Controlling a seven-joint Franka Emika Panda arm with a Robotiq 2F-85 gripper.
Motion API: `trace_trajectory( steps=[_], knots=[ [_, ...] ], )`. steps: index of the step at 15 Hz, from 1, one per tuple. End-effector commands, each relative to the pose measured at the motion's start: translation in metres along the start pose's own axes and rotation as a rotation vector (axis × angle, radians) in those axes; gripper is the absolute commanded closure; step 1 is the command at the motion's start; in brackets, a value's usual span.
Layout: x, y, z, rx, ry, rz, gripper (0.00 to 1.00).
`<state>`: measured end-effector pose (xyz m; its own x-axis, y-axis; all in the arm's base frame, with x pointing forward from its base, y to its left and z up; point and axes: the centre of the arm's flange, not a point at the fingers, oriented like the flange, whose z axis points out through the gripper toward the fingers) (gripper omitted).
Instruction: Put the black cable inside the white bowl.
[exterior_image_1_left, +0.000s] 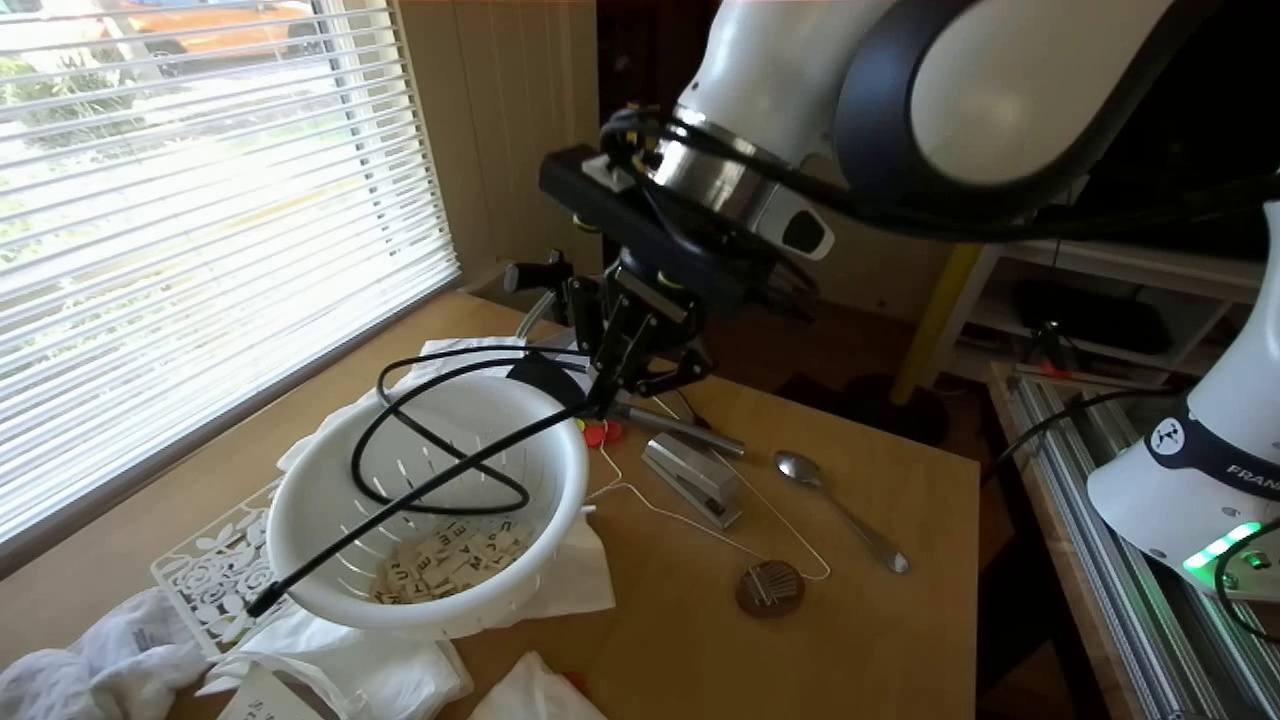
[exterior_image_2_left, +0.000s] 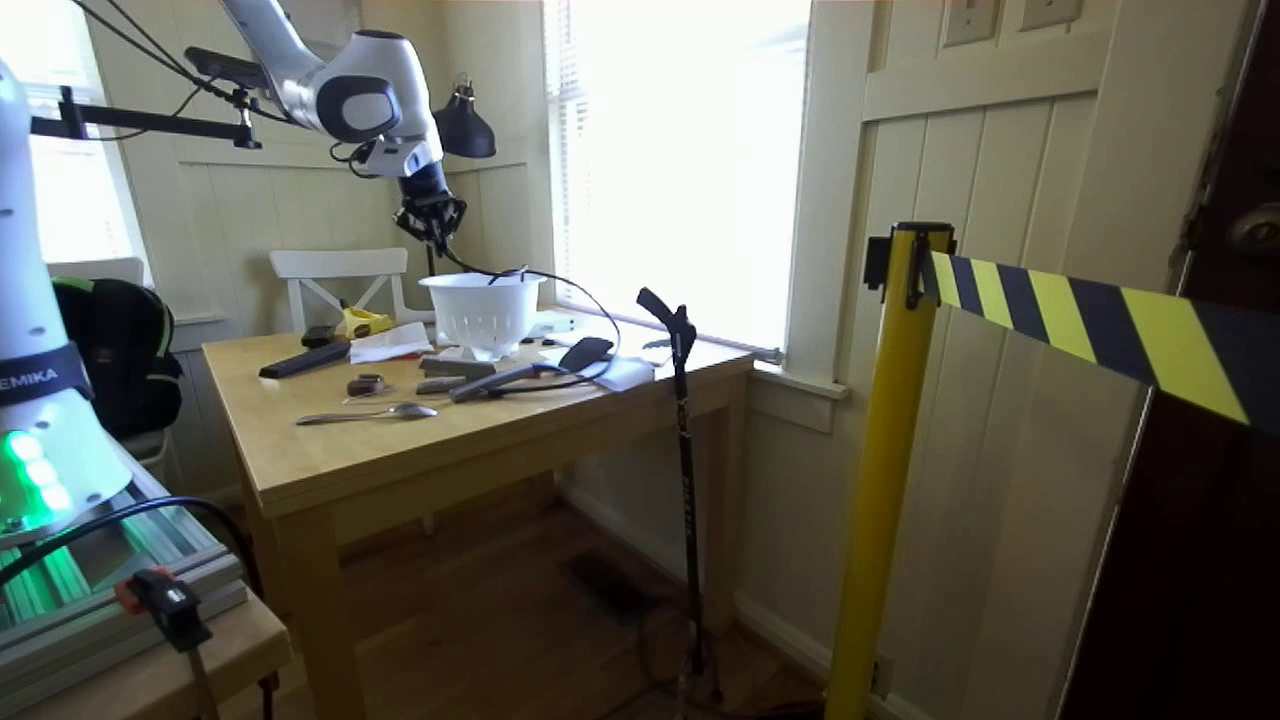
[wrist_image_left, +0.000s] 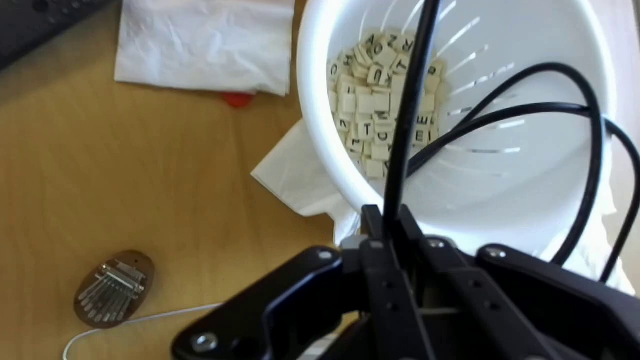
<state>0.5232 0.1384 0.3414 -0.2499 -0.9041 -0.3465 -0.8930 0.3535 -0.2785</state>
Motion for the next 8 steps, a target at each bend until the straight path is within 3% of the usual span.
trace_trajectory(
  steps=[1, 2, 3, 8],
  knots=[
    [-0.001, -0.006, 0.018, -0.002, 0.125, 0.133, 0.98],
    [0.007, -0.008, 0.022, -0.028, 0.127, 0.175, 0.98],
    [0.032, -0.007, 0.017, -0.008, 0.098, 0.096, 0.92],
    [0.027, -0.005, 0.022, -0.024, 0.114, 0.149, 0.92]
  ],
)
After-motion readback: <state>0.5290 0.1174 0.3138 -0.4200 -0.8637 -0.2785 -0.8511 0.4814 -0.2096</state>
